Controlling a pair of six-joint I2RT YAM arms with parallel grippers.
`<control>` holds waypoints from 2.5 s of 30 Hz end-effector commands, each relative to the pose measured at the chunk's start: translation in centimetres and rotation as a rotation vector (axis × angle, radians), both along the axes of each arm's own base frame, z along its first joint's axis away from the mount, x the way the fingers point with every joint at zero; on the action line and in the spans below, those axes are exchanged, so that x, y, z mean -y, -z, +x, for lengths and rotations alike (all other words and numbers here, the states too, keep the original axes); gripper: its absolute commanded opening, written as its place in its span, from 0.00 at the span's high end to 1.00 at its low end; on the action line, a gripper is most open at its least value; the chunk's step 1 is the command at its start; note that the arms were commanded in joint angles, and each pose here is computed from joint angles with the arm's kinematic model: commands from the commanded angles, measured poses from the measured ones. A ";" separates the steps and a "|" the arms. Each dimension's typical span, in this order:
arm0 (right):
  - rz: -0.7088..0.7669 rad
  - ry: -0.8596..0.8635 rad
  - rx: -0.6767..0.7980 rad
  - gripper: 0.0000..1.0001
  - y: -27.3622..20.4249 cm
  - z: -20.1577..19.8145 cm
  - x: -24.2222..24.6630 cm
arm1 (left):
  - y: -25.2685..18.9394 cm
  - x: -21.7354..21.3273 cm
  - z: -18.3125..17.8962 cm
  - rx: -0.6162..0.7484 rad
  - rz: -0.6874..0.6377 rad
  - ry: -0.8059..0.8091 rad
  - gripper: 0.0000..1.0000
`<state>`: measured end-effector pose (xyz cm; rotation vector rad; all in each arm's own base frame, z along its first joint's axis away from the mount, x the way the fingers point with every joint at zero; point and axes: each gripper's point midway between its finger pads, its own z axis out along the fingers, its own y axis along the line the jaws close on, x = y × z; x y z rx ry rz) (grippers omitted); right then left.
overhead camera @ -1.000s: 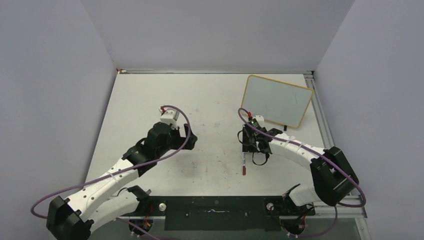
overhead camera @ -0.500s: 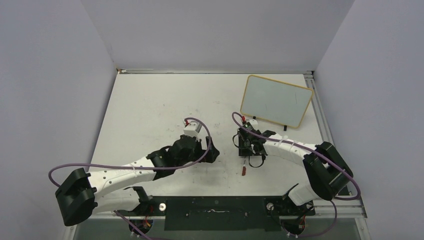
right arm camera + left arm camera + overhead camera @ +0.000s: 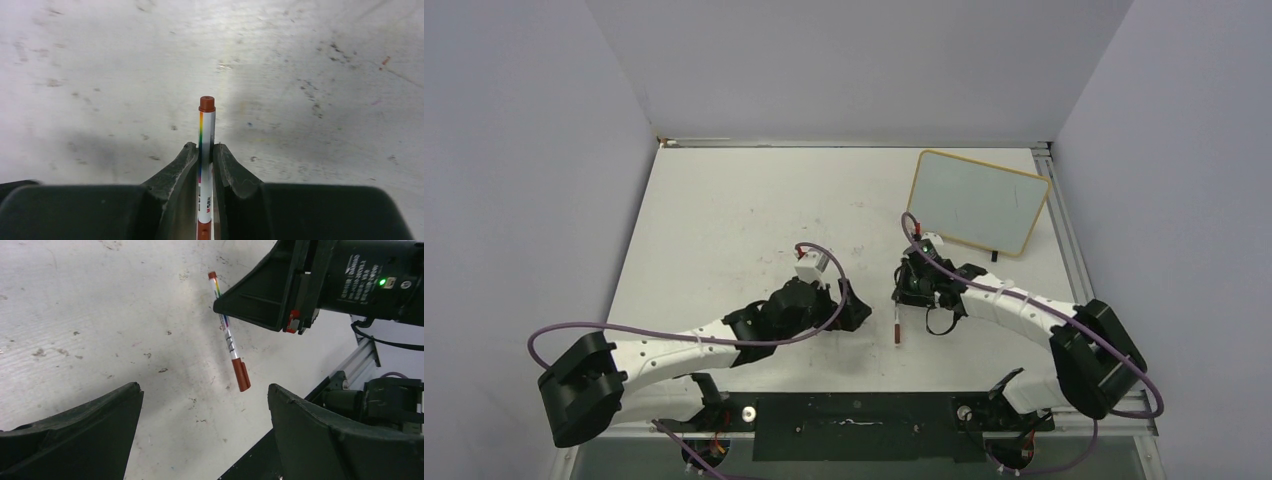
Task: Write a sentence on the whiteboard
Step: Open the whiteboard marker at the center of the board.
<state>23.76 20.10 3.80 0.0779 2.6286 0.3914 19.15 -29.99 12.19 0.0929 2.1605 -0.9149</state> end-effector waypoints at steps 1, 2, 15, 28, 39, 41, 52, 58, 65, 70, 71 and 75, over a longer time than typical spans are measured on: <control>0.320 0.009 0.166 0.95 -7.2 1.9 -4.4 | -3.1 2.9 -0.6 0.034 -0.186 0.083 0.06; 0.373 0.006 0.196 0.95 -8.5 2.1 -4.9 | -3.4 3.3 -0.8 0.033 -0.204 0.100 0.06; 0.636 -0.034 0.442 0.95 -17.8 2.8 -6.6 | -6.7 6.0 -2.6 0.036 -0.397 0.239 0.43; 0.667 -0.060 0.443 0.95 -18.1 1.4 -6.2 | -6.4 5.6 -1.3 0.050 -0.386 0.174 0.88; 0.463 -0.167 0.425 0.17 -18.3 1.8 -4.2 | -6.2 -1.3 1.8 0.032 -0.154 0.189 1.00; 0.479 -0.193 0.406 0.13 -18.6 2.6 -3.1 | -6.2 -2.9 0.9 0.022 -0.053 0.256 1.00; 0.754 -0.638 0.310 0.00 -21.8 0.2 -3.7 | -5.3 -5.7 -4.2 0.072 0.248 0.706 1.00; 0.782 -0.757 0.240 0.05 -21.3 -2.3 -5.1 | -5.7 -4.5 -5.5 0.163 0.174 0.833 1.00; 0.840 -0.909 0.094 0.04 -20.0 -6.0 -8.3 | -6.3 -3.2 -7.7 0.147 0.073 0.967 1.00; 0.877 -0.922 0.053 0.04 -19.7 -7.3 -9.1 | -6.2 -3.1 -7.9 0.153 0.073 0.970 1.00; 0.883 -0.923 0.048 0.06 -19.7 -7.5 -9.3 | -6.1 -3.1 -7.9 0.151 0.074 0.972 1.00; 0.895 -0.924 0.026 0.15 -19.3 -8.4 -9.8 | -5.9 -3.0 -7.8 0.149 0.078 0.963 1.00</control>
